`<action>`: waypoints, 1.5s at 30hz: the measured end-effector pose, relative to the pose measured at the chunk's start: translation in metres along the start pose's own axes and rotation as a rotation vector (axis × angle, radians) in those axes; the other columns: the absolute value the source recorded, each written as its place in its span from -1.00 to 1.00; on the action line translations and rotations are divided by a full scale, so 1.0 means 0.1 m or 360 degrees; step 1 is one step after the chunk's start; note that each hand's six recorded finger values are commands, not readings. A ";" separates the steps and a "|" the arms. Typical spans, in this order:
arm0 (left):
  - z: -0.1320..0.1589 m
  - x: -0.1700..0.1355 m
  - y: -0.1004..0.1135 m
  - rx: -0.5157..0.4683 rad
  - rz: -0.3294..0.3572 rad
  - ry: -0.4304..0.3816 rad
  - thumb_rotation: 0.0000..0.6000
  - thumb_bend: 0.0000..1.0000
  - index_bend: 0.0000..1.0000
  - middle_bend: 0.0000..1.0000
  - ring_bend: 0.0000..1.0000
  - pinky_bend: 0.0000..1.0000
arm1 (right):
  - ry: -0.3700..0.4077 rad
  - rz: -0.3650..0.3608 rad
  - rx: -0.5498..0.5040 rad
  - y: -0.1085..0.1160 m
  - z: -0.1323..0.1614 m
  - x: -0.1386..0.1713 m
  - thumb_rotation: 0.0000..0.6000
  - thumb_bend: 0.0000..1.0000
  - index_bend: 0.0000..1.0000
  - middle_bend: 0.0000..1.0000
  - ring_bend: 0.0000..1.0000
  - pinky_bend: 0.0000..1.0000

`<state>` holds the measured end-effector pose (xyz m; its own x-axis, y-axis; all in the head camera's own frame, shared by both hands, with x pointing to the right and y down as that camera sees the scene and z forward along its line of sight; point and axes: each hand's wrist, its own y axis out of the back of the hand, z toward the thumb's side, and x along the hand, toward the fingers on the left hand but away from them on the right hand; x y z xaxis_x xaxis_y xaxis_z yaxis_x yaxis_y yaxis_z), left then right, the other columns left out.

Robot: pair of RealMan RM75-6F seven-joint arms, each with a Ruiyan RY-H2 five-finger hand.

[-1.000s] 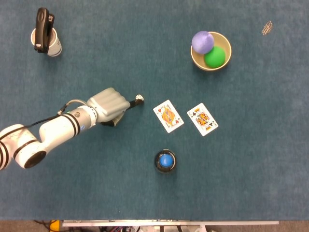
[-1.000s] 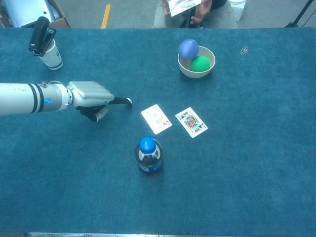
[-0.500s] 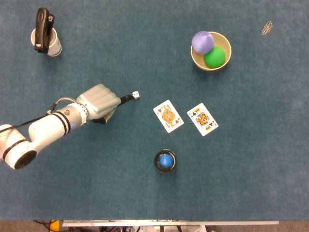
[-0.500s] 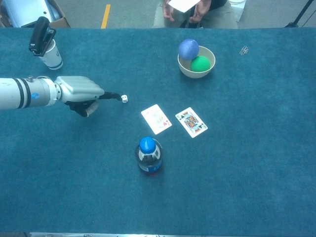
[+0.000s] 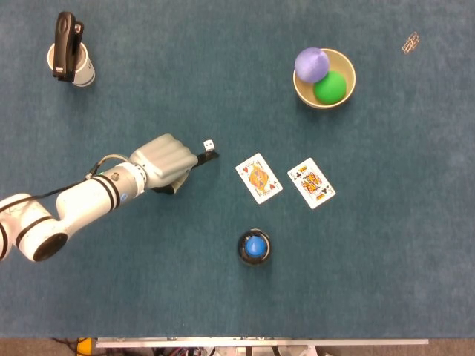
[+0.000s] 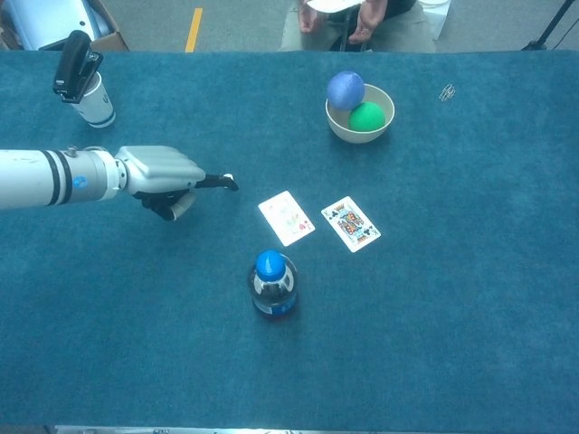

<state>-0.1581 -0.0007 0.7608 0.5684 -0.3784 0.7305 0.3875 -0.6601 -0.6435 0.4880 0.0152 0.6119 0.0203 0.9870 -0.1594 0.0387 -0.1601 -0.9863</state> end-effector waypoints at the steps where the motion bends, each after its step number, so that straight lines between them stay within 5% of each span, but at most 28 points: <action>1: 0.00 0.00 0.01 -0.0005 0.0003 -0.0001 1.00 0.98 -1.00 1.00 1.00 0.96 | 0.0000 0.0000 0.0000 0.00 0.00 0.00 1.00 -0.40 -0.33 -0.26 -0.51 -0.34; 16: 0.00 0.16 0.19 -0.0049 0.0013 0.0003 1.00 0.97 -1.00 1.00 1.00 0.96 | -0.0003 -0.0005 -0.0007 0.00 -0.01 0.01 1.00 -0.40 -0.33 -0.27 -0.51 -0.34; 45: -0.20 0.03 0.01 -0.0008 -0.0086 0.0093 1.00 0.97 -1.00 1.00 1.00 0.96 | -0.0013 -0.0011 -0.0008 0.01 -0.04 0.05 1.00 -0.40 -0.33 -0.27 -0.51 -0.34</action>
<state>-0.1706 -0.0157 0.7665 0.5034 -0.3794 0.7763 0.4128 -0.6836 -0.6019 0.4921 0.0196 0.6105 0.0115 0.9882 -0.1527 0.0441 -0.1531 -0.9872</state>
